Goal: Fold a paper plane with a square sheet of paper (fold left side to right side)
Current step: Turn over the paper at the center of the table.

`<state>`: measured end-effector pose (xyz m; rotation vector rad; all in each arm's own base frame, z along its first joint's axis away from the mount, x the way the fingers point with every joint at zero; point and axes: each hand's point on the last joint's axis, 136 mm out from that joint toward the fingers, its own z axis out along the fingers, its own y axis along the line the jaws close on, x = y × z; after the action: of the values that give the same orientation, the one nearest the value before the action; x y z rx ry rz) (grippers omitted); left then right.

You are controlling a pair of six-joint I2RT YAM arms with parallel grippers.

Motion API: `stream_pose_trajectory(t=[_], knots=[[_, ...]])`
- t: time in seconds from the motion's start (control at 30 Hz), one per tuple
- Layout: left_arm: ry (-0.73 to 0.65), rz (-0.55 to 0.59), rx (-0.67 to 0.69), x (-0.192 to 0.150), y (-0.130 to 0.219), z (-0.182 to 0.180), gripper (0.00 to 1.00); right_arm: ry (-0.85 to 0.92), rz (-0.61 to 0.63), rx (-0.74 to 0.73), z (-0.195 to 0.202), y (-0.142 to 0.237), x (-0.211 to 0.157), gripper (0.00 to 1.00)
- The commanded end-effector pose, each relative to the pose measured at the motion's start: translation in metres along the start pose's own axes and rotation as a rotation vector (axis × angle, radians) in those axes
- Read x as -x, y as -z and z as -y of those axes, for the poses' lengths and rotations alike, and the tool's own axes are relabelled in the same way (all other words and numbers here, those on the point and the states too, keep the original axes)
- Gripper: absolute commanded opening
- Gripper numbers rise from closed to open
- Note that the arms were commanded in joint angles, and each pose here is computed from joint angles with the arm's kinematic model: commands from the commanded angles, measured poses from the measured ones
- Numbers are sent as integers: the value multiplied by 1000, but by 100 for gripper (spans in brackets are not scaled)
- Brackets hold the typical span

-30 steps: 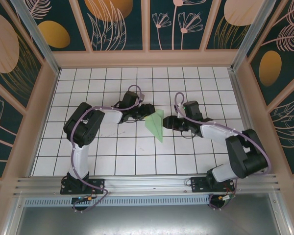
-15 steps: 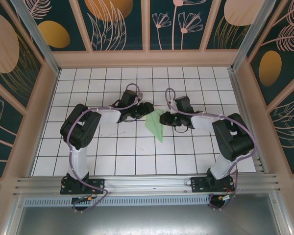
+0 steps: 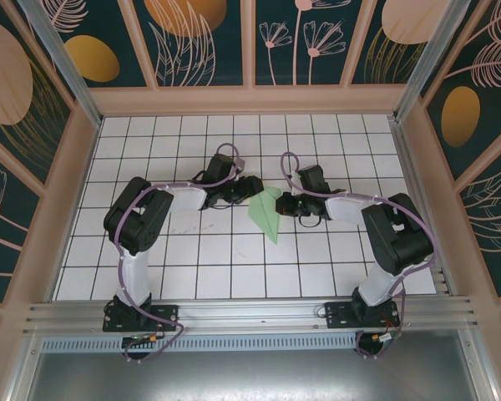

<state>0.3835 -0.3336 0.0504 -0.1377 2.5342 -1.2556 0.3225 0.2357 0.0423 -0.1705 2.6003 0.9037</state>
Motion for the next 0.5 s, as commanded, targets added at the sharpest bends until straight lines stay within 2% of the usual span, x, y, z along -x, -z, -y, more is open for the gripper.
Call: stream_pose_trajectory(t=[0.0,0.47], knots=[[-5,-37,-33,-4,-12,7,54,23,6,-2,-2,4,1,0],[2,-69,-24,-8,-26,4,54,34,20,43,-13,12,4,0]])
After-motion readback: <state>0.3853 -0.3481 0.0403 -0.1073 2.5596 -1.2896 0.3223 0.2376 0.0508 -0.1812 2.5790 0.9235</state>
